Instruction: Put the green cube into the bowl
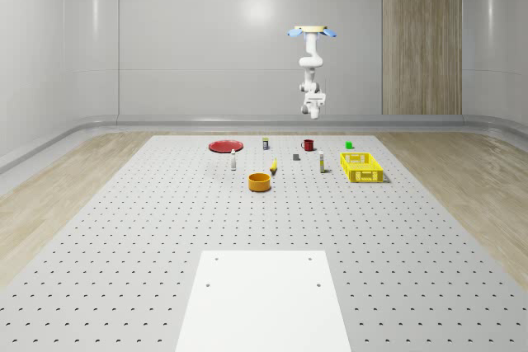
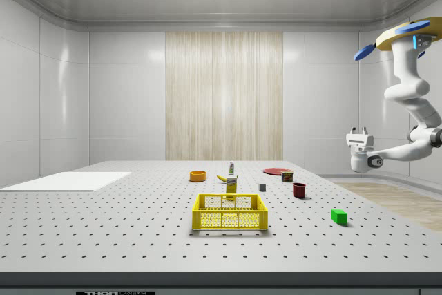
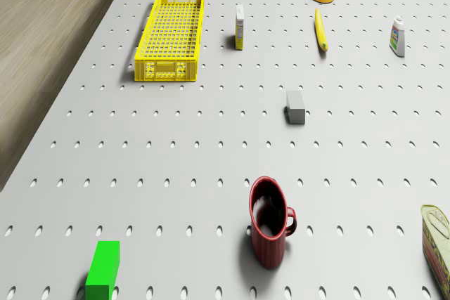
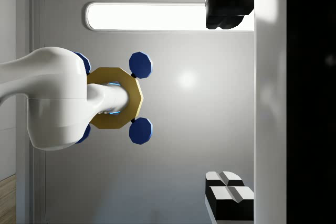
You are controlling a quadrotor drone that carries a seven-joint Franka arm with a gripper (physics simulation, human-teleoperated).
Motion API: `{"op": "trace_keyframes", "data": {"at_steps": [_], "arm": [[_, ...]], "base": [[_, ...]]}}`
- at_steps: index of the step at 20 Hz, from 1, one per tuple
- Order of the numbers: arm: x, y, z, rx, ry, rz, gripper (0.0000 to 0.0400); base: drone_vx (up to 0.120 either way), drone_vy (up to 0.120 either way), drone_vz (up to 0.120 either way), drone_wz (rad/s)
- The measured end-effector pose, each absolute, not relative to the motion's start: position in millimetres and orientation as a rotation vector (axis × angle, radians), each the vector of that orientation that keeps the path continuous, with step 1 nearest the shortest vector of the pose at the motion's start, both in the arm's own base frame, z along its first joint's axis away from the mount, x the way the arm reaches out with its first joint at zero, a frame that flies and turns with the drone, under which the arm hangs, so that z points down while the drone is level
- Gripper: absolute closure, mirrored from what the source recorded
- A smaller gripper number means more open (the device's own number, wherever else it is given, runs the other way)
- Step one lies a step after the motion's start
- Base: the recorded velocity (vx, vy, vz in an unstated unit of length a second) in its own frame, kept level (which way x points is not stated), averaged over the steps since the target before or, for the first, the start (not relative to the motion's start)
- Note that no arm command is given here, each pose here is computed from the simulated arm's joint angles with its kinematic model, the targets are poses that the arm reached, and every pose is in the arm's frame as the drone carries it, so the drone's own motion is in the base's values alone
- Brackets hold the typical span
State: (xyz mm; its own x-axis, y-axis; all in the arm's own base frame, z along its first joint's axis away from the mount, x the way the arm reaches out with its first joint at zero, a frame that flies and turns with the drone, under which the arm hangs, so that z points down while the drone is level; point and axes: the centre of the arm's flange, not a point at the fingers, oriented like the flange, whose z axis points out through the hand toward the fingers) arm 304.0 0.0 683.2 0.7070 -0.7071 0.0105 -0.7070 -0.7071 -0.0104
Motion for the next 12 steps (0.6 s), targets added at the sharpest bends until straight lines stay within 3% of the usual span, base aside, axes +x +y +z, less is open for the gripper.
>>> {"op": "trace_keyframes", "data": {"at_steps": [12], "arm": [[303.9,0.0,690.9,-2.894,1.199,-0.035,0.0]], "base": [[0.12,0.12,0.0,0.0]]}}
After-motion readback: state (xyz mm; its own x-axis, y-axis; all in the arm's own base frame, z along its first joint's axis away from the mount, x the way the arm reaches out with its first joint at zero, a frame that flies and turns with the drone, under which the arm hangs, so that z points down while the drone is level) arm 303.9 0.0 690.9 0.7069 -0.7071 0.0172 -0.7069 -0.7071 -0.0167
